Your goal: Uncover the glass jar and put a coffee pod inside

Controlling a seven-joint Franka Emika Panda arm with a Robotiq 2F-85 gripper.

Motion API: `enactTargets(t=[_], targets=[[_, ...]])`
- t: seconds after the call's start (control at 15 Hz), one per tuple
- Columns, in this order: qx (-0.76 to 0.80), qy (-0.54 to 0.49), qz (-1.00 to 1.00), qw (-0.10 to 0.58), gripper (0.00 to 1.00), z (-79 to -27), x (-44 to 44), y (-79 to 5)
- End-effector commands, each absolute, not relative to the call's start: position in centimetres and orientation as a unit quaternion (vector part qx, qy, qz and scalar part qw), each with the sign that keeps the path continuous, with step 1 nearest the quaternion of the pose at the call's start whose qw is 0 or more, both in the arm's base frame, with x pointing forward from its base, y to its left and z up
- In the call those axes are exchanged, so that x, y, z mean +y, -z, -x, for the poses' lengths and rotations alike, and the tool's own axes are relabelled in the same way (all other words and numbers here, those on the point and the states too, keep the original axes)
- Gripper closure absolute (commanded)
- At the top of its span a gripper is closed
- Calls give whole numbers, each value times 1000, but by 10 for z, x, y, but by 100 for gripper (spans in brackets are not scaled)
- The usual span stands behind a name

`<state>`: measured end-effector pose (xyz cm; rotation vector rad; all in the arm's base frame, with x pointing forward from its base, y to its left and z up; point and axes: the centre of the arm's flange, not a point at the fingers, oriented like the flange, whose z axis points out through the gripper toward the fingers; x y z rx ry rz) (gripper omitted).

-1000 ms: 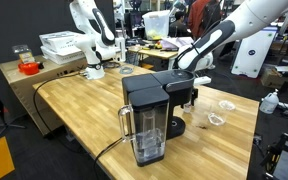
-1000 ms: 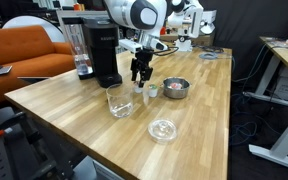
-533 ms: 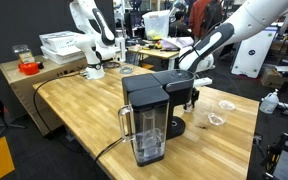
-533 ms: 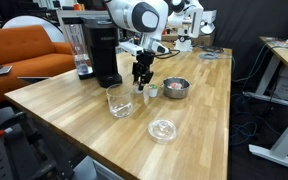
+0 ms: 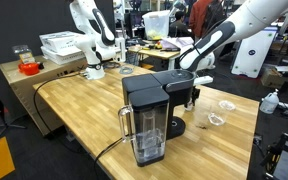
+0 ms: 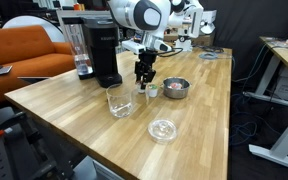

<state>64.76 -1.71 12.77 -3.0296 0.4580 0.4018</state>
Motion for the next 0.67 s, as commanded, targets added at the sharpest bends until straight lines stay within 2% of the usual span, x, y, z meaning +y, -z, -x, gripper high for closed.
enactTargets(t=[0.0,0.6], targets=[[154,-120,980,27,73,-640,-25,-150],[174,-115,977,49,73,-599,-50,-200]])
